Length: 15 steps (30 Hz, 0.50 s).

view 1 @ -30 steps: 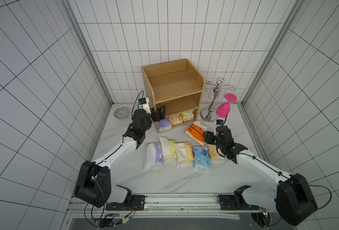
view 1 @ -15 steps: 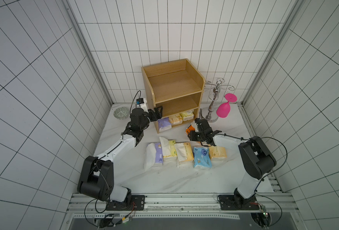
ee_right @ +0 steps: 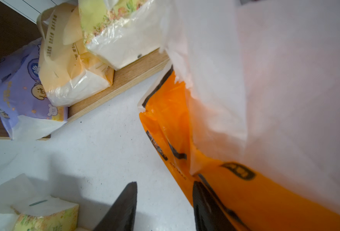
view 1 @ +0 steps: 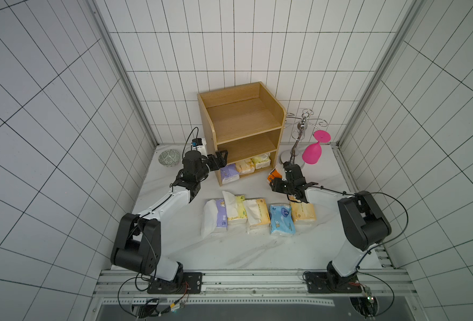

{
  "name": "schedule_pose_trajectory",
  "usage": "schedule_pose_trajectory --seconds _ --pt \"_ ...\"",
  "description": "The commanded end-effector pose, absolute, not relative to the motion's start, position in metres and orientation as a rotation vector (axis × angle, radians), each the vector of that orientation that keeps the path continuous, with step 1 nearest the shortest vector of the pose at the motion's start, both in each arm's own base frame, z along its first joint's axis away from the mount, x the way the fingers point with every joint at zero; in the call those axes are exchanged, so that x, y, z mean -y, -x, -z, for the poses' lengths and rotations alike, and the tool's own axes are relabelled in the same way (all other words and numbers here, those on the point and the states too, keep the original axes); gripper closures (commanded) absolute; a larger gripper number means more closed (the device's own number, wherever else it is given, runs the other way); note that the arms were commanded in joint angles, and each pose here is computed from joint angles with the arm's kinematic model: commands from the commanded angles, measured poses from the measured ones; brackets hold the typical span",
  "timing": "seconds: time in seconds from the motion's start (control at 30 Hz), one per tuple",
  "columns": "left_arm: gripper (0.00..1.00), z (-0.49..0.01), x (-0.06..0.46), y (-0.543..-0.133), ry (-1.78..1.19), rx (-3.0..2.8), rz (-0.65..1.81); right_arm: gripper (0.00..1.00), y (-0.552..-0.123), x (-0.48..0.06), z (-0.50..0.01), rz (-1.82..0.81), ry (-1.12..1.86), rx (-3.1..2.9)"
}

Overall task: Remove the tissue boxes from the shelf
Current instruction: Place the box of tissues at the center of the board.

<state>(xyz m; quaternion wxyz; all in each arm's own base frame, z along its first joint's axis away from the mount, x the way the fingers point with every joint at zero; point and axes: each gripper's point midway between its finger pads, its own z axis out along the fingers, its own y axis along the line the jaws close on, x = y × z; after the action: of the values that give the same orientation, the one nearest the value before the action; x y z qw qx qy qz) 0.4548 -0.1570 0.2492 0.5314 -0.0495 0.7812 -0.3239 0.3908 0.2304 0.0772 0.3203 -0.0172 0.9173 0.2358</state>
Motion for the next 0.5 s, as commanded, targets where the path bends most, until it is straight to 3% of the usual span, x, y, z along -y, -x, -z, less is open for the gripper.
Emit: schedule_pose_trajectory --seconds 0.0,0.27,0.47 --pt "0.05 -0.259 0.160 -0.461 0.111 -1.839 0.800 0.43 -0.384 -0.235 -0.107 -0.722 0.062 -2.327" --pt "0.05 -0.254 0.141 -0.476 0.165 -1.863 0.726 0.42 -0.357 -0.270 -0.161 -1.039 0.021 -2.123" --pt "0.05 -0.243 0.138 -0.478 0.166 -1.897 0.727 0.42 -0.365 -0.323 -0.162 -1.198 0.058 -2.102"
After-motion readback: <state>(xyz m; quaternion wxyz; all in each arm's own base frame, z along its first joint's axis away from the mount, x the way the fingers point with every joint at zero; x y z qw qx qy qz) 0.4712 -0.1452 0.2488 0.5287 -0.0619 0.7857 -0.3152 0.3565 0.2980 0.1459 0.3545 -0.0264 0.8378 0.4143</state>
